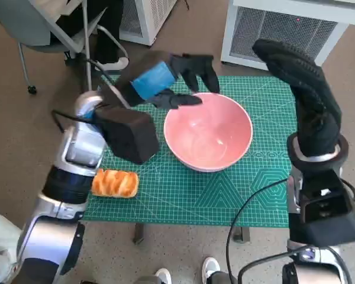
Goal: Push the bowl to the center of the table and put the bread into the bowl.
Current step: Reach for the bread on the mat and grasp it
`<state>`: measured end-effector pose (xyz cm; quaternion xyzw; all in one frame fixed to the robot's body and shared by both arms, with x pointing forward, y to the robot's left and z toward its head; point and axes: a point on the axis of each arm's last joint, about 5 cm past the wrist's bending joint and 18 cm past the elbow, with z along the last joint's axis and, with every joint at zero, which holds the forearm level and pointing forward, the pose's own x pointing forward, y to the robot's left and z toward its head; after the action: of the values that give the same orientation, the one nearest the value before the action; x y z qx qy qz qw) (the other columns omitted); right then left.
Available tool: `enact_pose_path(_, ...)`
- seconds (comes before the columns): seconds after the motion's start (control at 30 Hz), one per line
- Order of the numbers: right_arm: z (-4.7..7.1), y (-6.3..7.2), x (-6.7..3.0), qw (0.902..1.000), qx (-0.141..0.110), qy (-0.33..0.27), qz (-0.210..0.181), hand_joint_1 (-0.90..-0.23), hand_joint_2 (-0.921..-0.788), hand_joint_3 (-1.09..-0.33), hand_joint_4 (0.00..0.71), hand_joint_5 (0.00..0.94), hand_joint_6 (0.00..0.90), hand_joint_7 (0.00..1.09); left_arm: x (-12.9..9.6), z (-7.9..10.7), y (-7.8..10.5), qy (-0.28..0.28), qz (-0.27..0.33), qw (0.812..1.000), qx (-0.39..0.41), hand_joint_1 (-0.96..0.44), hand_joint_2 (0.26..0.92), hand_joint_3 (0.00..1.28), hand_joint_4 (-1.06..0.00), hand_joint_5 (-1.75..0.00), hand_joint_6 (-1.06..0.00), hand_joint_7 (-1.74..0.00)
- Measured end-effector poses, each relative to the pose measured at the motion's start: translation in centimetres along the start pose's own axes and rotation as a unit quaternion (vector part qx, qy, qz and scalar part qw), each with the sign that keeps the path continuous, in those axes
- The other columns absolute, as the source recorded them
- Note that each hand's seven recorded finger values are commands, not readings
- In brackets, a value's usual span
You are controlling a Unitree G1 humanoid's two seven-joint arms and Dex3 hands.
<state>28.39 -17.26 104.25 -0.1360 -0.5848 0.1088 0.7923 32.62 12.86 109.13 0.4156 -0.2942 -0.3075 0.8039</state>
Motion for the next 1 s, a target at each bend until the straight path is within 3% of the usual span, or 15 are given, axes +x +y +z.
enact_pose_path(0.23, 0.3, -0.2, -0.34, 0.9999, -0.01, 0.006, 0.005, -0.574, -0.921, -0.77, 0.243, 0.0, -0.001, 0.56, -1.6, 0.2, 0.8, -0.026, -0.002, 0.999, -0.022, 0.0, 0.919, 0.06, -0.72, -1.08, -0.63, -1.23)
enact_pose_path(0.3, 0.4, -0.2, -0.44, 0.9999, -0.011, 0.008, 0.005, -0.572, -0.921, -0.768, 0.243, 0.0, -0.001, 0.55, -2.7, 0.4, 1.2, -0.031, -0.012, 0.999, -0.016, -0.21, 0.92, 0.14, -0.56, -0.85, -0.57, -1.32)
enact_pose_path(0.33, 0.4, -0.3, -0.53, 0.9999, -0.011, 0.009, 0.004, -0.571, -0.921, -0.768, 0.243, 0.0, -0.001, 0.55, -3.3, 0.4, 1.4, -0.029, -0.019, 0.999, -0.011, -0.21, 0.886, 0.13, -0.45, -0.75, -0.46, -1.17)
enact_pose_path(0.4, 0.5, -0.3, -0.68, 0.9999, -0.012, 0.011, 0.004, -0.57, -0.921, -0.767, 0.243, 0.0, -0.001, 0.55, -4.7, 0.5, 1.9, -0.018, -0.05, 0.999, 0.007, -0.27, 0.824, 0.09, -0.22, -0.37, -0.2, -0.66)
enact_pose_path(0.5, 0.6, -0.4, -0.81, 0.9998, -0.013, 0.014, 0.003, -0.573, -0.921, -0.766, 0.243, 0.0, -0.001, 0.55, -6.7, 0.6, 2.8, 0.021, -0.114, 0.993, 0.035, -0.37, 0.809, 0.04, -0.09, -0.13, -0.07, -0.35)
enact_pose_path(0.7, 0.9, -0.4, -0.8, 0.9998, -0.014, 0.012, 0.004, -0.559, -0.921, -0.769, 0.243, 0.0, -0.001, 0.56, -10.6, 1.5, 4.8, 0.127, -0.215, 0.964, 0.089, -0.54, 0.812, 0.01, -0.05, -0.02, -0.09, -0.12)
enact_pose_path(0.83, 0.9, -0.5, -1.26, 0.9996, -0.016, 0.023, 0.001, -0.542, -0.921, -0.773, 0.243, 0.0, -0.001, 0.56, -13.0, 2.3, 5.2, 0.167, -0.222, 0.954, 0.116, -0.5, 0.804, 0.0, -0.07, -0.01, -0.11, -0.09)
enact_pose_path(1.0, 0.9, -0.4, -1.26, 0.9995, -0.014, 0.029, 0.002, -0.549, -0.921, -0.775, 0.243, 0.0, -0.001, 0.56, -14.7, 1.5, 4.2, 0.189, -0.229, 0.951, 0.091, -0.43, 0.797, 0.0, -0.08, -0.01, -0.12, -0.06)
